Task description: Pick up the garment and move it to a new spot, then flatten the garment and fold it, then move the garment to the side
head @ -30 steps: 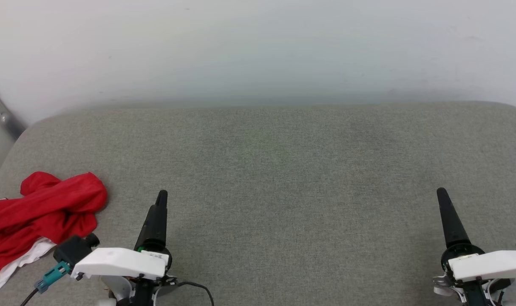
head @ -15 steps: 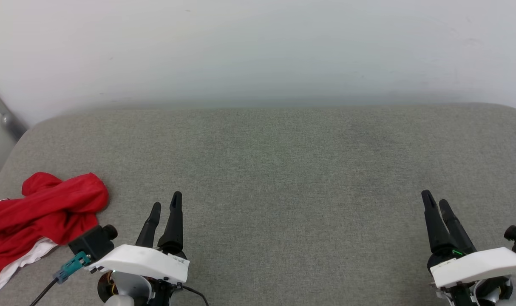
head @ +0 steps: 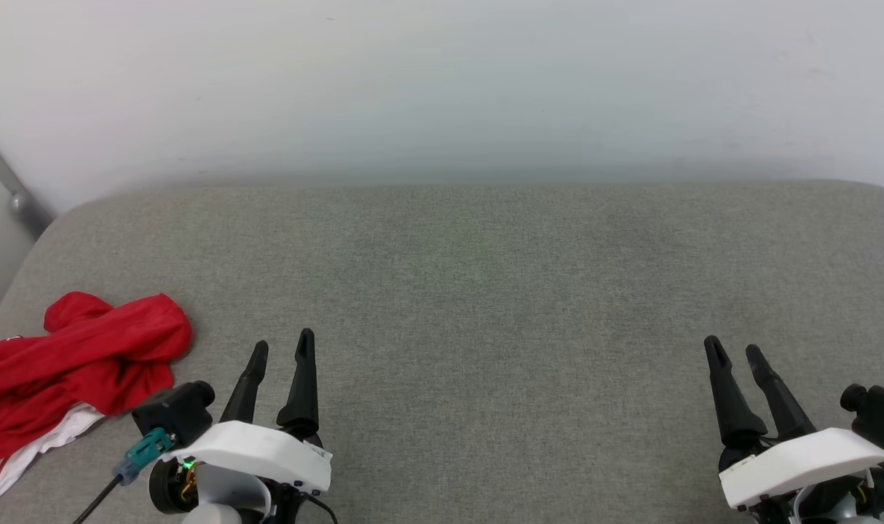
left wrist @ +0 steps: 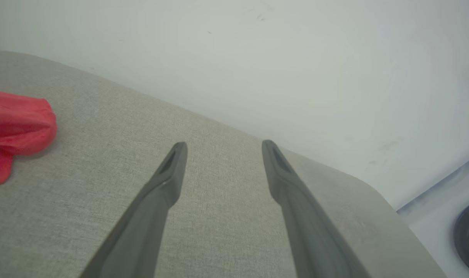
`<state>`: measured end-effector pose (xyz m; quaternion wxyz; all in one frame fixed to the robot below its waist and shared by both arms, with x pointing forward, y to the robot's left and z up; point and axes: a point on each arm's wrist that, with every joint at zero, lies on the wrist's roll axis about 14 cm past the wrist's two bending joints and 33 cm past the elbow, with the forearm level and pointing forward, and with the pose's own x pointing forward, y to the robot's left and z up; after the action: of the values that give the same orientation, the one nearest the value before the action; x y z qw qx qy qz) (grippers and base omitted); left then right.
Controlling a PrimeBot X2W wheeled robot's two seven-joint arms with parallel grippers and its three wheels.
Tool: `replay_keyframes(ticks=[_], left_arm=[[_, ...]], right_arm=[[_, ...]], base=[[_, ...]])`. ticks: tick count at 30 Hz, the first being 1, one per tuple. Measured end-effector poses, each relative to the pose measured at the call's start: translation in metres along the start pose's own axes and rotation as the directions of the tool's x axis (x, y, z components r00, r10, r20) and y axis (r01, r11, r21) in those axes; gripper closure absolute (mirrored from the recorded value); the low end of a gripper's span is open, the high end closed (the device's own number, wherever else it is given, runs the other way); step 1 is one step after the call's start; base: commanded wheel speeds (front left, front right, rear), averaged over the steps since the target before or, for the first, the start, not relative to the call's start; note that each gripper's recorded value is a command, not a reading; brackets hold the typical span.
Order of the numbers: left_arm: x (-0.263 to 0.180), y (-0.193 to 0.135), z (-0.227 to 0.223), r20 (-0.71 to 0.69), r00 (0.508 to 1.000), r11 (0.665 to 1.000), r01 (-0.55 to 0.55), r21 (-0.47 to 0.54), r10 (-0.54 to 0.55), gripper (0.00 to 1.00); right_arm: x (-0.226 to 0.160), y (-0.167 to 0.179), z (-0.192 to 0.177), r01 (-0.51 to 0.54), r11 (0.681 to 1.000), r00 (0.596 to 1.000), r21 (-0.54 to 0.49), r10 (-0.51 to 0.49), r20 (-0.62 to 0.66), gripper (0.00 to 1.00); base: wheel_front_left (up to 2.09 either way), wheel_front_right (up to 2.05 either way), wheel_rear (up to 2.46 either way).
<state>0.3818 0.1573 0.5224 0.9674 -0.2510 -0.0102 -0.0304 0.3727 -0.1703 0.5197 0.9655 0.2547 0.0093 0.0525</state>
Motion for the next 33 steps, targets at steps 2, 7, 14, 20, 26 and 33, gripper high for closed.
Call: replay_keyframes(ticks=[2,7,14,20,26,33], left_arm=[[-0.001,-0.001,0.0,0.004,1.0,1.0,0.004,0.023,-0.005,0.0],[-0.002,-0.005,0.0,0.008,1.0,0.996,0.017,0.082,-0.017,0.0],[-0.003,-0.009,-0.001,0.015,0.999,0.988,0.031,0.151,-0.034,0.0],[-0.004,-0.014,-0.002,0.023,0.998,0.977,0.047,0.208,-0.053,0.0],[-0.005,-0.016,-0.003,0.027,0.997,0.963,0.056,0.265,-0.066,0.0],[-0.005,-0.018,-0.004,0.033,0.997,0.946,0.06,0.32,-0.074,0.0]], right_arm=[[-0.001,0.0,-0.001,0.0,1.0,1.0,-0.025,0.0,-0.007,0.0],[0.0,0.002,-0.001,-0.008,0.996,1.0,-0.091,0.006,-0.016,0.0],[0.0,0.006,0.003,-0.019,0.983,1.0,-0.182,0.017,-0.01,0.0],[-0.003,0.007,0.004,-0.02,0.967,1.0,-0.253,0.017,-0.015,0.0],[-0.003,0.008,0.007,-0.022,0.948,1.0,-0.316,0.019,-0.011,0.0],[-0.004,0.011,0.01,-0.02,0.927,1.0,-0.374,0.02,-0.005,0.0]], base=[[0.0,0.0,0.0],[0.0,0.0,0.0],[0.0,0.0,0.0],[0.0,0.0,0.0],[0.0,0.0,0.0],[0.0,0.0,0.0]])
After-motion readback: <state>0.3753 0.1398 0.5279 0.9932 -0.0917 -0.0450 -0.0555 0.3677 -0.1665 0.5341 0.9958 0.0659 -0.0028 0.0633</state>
